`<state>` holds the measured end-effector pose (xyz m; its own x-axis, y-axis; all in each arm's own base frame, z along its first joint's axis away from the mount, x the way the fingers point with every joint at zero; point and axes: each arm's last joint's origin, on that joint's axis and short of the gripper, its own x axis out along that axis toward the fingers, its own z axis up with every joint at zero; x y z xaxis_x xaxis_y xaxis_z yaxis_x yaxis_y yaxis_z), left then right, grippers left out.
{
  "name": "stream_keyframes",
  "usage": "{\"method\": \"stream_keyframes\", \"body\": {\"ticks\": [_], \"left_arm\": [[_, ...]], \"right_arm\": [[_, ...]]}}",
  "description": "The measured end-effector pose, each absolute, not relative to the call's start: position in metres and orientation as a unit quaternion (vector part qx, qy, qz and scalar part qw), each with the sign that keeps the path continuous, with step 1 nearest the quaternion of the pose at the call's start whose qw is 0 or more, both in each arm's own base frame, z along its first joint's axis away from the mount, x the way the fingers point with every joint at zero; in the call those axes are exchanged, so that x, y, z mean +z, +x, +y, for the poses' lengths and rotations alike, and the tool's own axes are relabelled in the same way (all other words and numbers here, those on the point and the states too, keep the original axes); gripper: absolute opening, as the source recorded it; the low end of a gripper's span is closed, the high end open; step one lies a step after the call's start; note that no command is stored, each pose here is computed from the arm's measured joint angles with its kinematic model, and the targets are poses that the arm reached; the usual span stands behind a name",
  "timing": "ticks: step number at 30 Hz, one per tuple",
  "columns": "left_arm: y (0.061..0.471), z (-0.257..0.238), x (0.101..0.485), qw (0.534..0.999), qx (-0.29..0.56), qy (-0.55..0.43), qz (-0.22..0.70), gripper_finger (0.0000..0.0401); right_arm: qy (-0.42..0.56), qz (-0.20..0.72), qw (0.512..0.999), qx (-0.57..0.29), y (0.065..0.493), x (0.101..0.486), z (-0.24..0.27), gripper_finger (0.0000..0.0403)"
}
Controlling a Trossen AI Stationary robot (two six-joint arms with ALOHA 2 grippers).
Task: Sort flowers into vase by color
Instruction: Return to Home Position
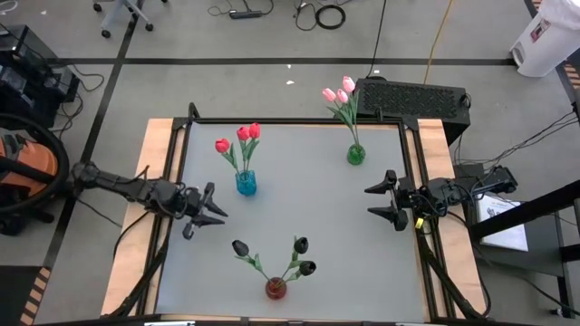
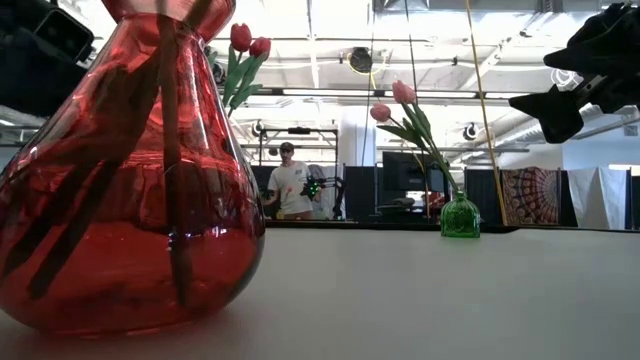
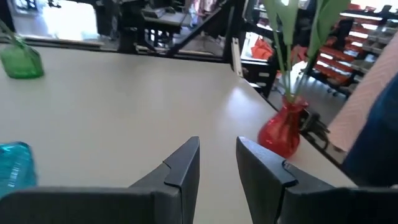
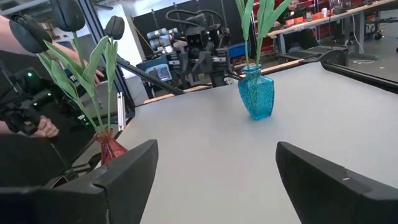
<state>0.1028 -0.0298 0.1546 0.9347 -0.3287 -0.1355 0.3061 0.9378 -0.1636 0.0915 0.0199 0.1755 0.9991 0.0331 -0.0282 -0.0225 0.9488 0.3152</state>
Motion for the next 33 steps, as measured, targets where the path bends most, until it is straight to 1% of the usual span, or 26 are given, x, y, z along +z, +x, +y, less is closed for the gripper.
{"method": "stream_keyframes", "body": {"ticks": [4, 33], "left_arm": [[0.103, -0.027, 0.1551, 0.984, -0.15, -0.056, 0.074, 0.0112], [0.1032, -0.0269, 0.1542, 0.984, -0.148, -0.055, 0.077, 0.0112]], "right_arm": [[0.159, 0.017, 0.987, 0.014, 0.0915, 0.1755, 0.0199, 0.0318], [0.159, 0.017, 0.987, 0.014, 0.0915, 0.1755, 0.0199, 0.0318]]}}
